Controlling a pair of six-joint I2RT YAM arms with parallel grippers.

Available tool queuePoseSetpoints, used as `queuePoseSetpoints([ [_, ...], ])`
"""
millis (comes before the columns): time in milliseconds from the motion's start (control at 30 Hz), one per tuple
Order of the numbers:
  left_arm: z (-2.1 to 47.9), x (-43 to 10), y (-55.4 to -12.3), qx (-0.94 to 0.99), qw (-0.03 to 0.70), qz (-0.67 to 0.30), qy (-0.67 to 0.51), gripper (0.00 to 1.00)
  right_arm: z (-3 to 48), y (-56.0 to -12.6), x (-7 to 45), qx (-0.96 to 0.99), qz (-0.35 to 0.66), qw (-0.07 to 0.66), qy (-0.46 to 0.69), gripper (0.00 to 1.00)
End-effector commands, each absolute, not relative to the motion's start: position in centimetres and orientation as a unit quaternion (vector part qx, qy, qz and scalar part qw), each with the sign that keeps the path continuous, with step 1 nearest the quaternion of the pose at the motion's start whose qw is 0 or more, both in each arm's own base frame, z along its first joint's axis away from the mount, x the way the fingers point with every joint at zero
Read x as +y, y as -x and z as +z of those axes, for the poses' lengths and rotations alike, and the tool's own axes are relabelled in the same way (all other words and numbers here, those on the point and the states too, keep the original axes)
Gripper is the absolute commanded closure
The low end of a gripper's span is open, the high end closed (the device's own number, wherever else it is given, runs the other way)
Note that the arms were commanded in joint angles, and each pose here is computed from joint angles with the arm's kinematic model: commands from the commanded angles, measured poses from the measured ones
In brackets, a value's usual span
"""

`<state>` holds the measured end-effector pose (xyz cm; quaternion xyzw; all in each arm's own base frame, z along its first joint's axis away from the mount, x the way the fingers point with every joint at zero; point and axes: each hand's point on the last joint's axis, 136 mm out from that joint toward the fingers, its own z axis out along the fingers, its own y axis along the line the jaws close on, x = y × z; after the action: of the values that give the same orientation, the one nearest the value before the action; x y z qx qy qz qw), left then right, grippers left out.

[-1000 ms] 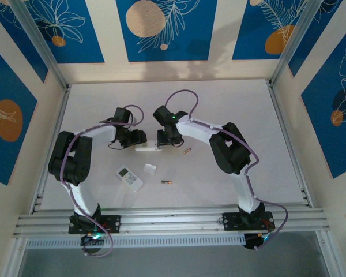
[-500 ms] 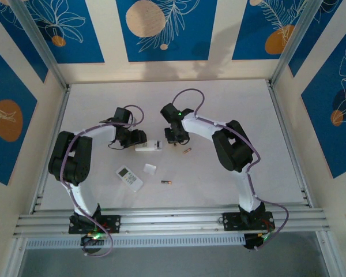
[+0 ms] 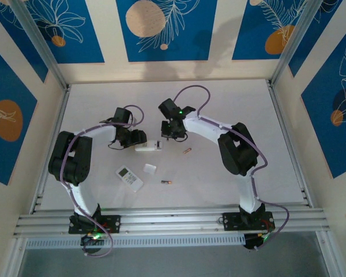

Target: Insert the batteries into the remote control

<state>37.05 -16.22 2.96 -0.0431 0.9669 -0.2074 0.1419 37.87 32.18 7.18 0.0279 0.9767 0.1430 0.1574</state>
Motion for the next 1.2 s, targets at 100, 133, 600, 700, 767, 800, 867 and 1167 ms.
queuePoseSetpoints([
  [100,2.0,-17.0,-33.9,0.969,0.082,-0.23,0.046,0.43,6.2,-37.5,34.3,0.971,0.158,0.162,-0.081,0.89],
  [133,2.0,-17.1,-33.9,0.969,0.081,-0.231,0.046,0.43,5.9,-37.5,34.4,0.971,0.158,0.159,-0.08,0.89],
  [600,2.0,-17.2,-34.0,0.968,0.082,-0.233,0.046,0.43,2.9,-36.0,34.3,0.98,0.134,0.132,-0.07,0.88],
  [700,2.0,-17.2,-34.0,0.968,0.082,-0.233,0.046,0.43,2.7,-36.0,34.3,0.98,0.133,0.132,-0.066,0.87],
  [767,1.9,-17.1,-34.0,0.968,0.082,-0.233,0.047,0.43,2.5,-35.8,34.4,0.981,0.132,0.13,-0.062,0.86],
  [800,1.9,-17.1,-34.0,0.968,0.082,-0.233,0.047,0.42,2.5,-35.9,34.5,0.981,0.132,0.129,-0.061,0.85],
  [867,1.9,-17.1,-34.0,0.968,0.081,-0.233,0.048,0.43,2.3,-35.7,34.5,0.982,0.13,0.126,-0.058,0.82],
  [1167,1.9,-17.1,-34.0,0.968,0.082,-0.232,0.048,0.43,3.2,-35.8,35.1,0.98,0.14,0.129,-0.049,0.79],
])
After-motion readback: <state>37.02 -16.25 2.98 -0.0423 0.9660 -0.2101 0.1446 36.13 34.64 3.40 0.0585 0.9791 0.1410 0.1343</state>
